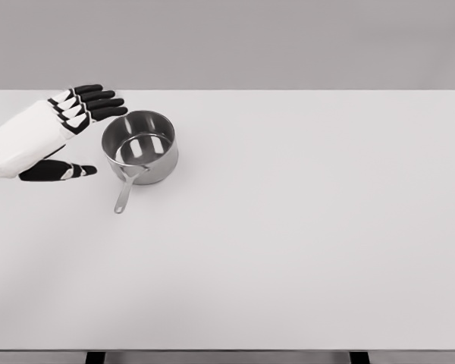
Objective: Rotate pot handle
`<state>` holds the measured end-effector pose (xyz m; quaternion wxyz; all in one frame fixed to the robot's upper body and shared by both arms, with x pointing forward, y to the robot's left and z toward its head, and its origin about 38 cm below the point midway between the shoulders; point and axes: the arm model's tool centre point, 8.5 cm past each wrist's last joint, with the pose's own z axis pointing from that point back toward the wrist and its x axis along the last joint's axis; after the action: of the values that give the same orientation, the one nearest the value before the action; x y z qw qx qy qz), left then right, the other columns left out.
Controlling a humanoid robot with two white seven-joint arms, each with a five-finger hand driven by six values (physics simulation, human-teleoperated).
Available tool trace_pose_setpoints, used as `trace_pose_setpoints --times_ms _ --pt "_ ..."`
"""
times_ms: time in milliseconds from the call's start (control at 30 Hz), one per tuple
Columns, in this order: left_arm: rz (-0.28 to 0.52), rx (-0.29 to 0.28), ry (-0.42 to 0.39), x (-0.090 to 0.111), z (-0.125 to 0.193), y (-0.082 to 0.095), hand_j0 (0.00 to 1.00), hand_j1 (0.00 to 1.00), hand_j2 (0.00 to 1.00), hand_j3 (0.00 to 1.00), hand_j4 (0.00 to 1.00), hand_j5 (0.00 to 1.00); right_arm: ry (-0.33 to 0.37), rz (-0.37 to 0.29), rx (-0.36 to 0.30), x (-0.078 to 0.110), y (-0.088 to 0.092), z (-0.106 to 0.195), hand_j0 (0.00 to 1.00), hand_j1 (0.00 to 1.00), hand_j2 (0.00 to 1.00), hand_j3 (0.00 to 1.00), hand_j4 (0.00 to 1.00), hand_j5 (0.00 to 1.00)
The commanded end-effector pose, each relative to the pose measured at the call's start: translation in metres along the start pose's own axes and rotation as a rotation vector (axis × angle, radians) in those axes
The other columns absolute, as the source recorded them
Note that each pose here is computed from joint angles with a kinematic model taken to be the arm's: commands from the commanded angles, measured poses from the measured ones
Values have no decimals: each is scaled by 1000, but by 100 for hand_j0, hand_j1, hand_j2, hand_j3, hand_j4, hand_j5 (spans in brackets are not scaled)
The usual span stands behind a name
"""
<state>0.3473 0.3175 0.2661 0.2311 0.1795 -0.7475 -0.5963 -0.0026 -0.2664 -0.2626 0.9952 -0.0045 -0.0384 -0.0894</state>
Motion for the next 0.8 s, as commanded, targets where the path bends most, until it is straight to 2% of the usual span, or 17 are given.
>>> trace_pose_setpoints --times_ms 0,167,300,333,533,600,667,767 --pt "5 -16 -5 2 -1 -6 100 100 100 100 100 100 0 0 0 0 0 0 100 100 100 100 100 100" --pt "-18 -7 -13 1 -5 1 100 100 100 100 100 100 1 -1 0 -1 0 0 100 100 100 100 100 100" --pt "2 -5 -53 6 -19 -4 100 100 100 100 100 100 0 0 0 0 0 0 100 100 100 100 100 100" --pt "14 21 -75 10 -28 -6 100 100 100 100 100 100 1 -1 0 -1 0 0 100 100 100 100 100 100" --pt "63 71 -98 17 -42 -16 100 100 100 100 100 100 1 1 0 -1 0 0 100 100 100 100 100 100" --pt "72 62 -109 19 -44 -19 100 100 100 100 100 100 1 1 0 -1 0 0 100 100 100 100 100 100" --pt "94 38 -178 29 -65 -22 100 100 100 100 100 100 1 1 0 -1 0 0 100 100 100 100 100 100" --pt "116 18 -184 32 -71 -29 100 100 100 100 100 100 1 -1 0 -1 0 0 100 100 100 100 100 100"
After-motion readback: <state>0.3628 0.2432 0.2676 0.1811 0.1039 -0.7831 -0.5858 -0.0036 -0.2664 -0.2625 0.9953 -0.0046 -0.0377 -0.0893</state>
